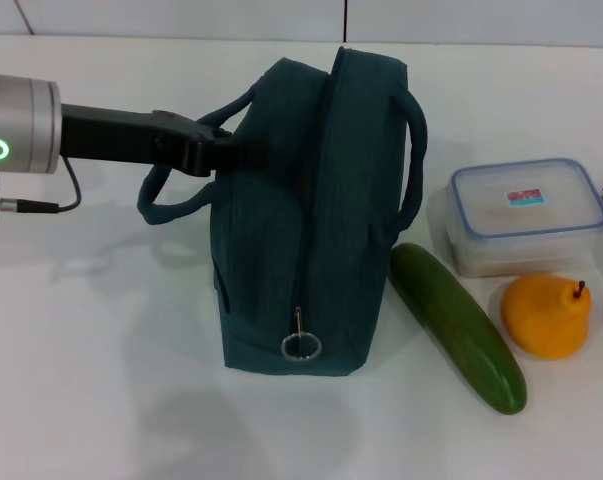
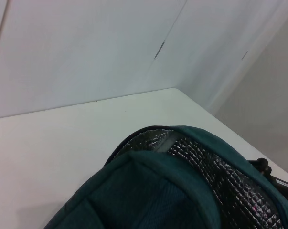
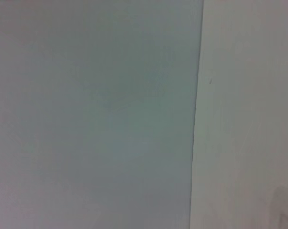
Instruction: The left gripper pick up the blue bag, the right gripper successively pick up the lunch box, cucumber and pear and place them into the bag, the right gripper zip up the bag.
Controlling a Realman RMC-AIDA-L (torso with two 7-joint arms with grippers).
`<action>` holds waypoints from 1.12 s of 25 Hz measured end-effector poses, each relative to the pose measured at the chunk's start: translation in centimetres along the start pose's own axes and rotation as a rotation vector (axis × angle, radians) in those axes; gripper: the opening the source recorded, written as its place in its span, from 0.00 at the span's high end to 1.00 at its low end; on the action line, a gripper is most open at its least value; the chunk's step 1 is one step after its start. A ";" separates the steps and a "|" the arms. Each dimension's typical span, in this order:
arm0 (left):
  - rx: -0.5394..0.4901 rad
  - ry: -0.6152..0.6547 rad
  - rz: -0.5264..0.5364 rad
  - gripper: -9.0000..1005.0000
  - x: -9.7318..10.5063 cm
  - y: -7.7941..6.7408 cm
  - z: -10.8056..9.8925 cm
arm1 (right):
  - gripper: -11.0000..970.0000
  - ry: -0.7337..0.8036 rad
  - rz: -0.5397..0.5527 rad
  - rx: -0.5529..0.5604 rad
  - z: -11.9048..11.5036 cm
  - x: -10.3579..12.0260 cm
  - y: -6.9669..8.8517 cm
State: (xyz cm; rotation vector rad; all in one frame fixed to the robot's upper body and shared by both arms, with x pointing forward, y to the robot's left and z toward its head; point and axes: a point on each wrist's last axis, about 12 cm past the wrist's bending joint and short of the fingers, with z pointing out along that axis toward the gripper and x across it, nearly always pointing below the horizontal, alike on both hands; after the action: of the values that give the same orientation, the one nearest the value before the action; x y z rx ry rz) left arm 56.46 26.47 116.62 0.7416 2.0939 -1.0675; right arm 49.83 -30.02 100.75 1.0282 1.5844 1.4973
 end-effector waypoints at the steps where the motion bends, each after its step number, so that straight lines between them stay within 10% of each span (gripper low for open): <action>1: 0.000 0.000 0.000 0.93 0.0 0.0 0.0 | 0.89 0.000 0.017 -0.002 0.0 0.0 0.0; 28: 0.042 -0.034 0.011 0.93 -0.6 -0.6 0.5 | 0.89 -0.014 0.355 -0.242 -1.3 1.3 1.7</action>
State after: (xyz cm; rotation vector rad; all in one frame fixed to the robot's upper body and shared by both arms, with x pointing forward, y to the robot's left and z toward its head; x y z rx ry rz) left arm 56.54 25.70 117.11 0.7490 2.0420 -1.1133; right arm 48.21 -29.35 102.56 1.2173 1.2151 1.8604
